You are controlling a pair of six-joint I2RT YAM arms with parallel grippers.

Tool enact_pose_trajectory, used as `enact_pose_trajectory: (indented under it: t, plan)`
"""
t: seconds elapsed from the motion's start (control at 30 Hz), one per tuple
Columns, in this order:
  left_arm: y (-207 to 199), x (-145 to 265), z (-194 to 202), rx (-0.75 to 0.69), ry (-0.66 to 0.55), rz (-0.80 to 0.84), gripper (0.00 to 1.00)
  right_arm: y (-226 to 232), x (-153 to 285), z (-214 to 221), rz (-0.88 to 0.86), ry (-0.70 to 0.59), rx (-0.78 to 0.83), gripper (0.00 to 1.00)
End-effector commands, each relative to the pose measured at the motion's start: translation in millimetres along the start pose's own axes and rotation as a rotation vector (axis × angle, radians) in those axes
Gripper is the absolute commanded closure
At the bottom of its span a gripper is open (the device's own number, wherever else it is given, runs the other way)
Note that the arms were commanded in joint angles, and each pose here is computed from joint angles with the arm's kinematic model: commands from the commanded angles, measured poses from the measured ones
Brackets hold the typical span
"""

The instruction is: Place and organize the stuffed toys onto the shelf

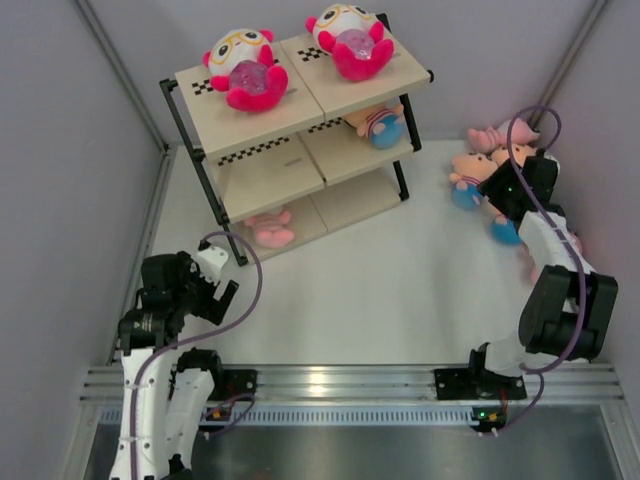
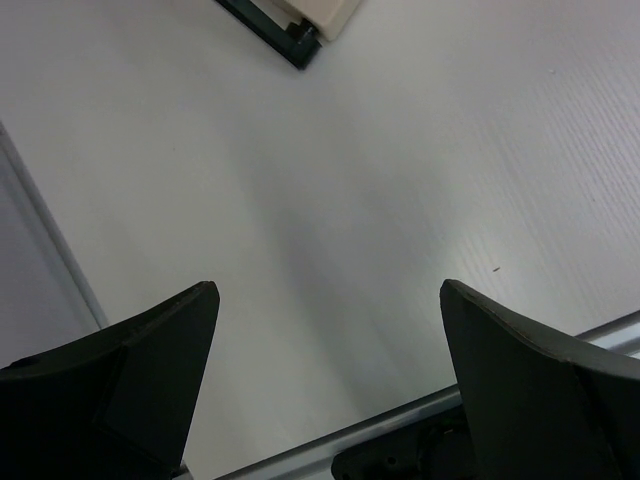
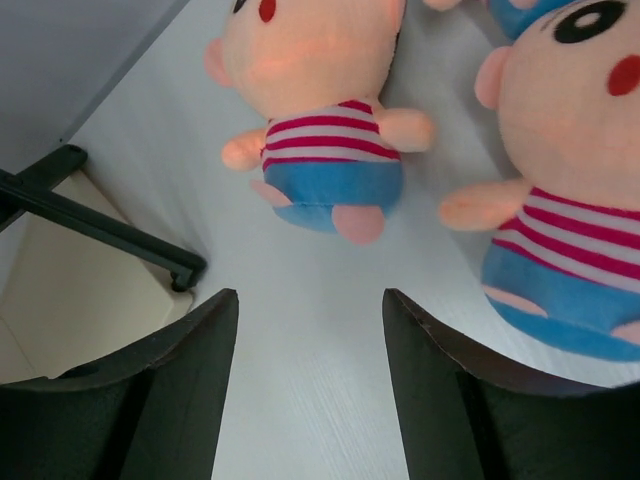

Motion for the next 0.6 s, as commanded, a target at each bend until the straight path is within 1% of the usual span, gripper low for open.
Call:
enact_pose_trajectory:
  t: [0.0,0.03,0.1,0.13,0.2,0.23,0.33,0.47,0.5,0.53,0.57]
  plan:
    - [10,-4,-5,0.013,-0.045,-0.09,0.01,32,-22,-45,-0.168,-0.131,-0.021,0.39]
    - [11,-5,-3,0.017,-0.039,-0.096,0.01,25,-40,-38,-0.139,-0.099,-0.035,0.37]
    - [14,-8,1,0.032,-0.019,-0.118,0.01,25,-55,-42,-0.13,-0.096,-0.051,0.35]
    - [15,-7,1,0.037,-0.021,-0.126,0.01,18,-72,-32,-0.105,-0.058,-0.061,0.34]
    - [17,-8,2,0.045,-0.011,-0.125,0.01,16,-85,-29,-0.085,-0.038,-0.091,0.33]
    - [17,-8,2,0.048,-0.008,-0.126,0.01,8,-97,-21,-0.049,-0.021,-0.105,0.32]
    - [19,-10,3,0.058,0.009,-0.127,0.01,0,-114,-11,0.001,-0.017,-0.124,0.31]
    - [20,-12,4,0.067,0.022,-0.125,0.01,2,-132,2,0.008,0.034,-0.102,0.31]
    - [21,-12,4,0.07,0.024,-0.123,0.01,2,-134,5,0.013,0.04,-0.098,0.34]
    - [21,-13,4,0.069,0.025,-0.122,0.01,1,-135,8,0.023,0.036,-0.093,0.5]
    - [21,-13,5,0.074,0.028,-0.124,0.01,1,-134,7,0.025,0.022,-0.092,0.62]
Point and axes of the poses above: each gripper's point midway between its finger pads, its own x axis back along the fingers, its own y axis along the line the jaws close on, z = x × y, the point moved 6 cm from there along x, back along the fingers, and after that the axes turned 3 degrees about x, right-handed, at the moved point
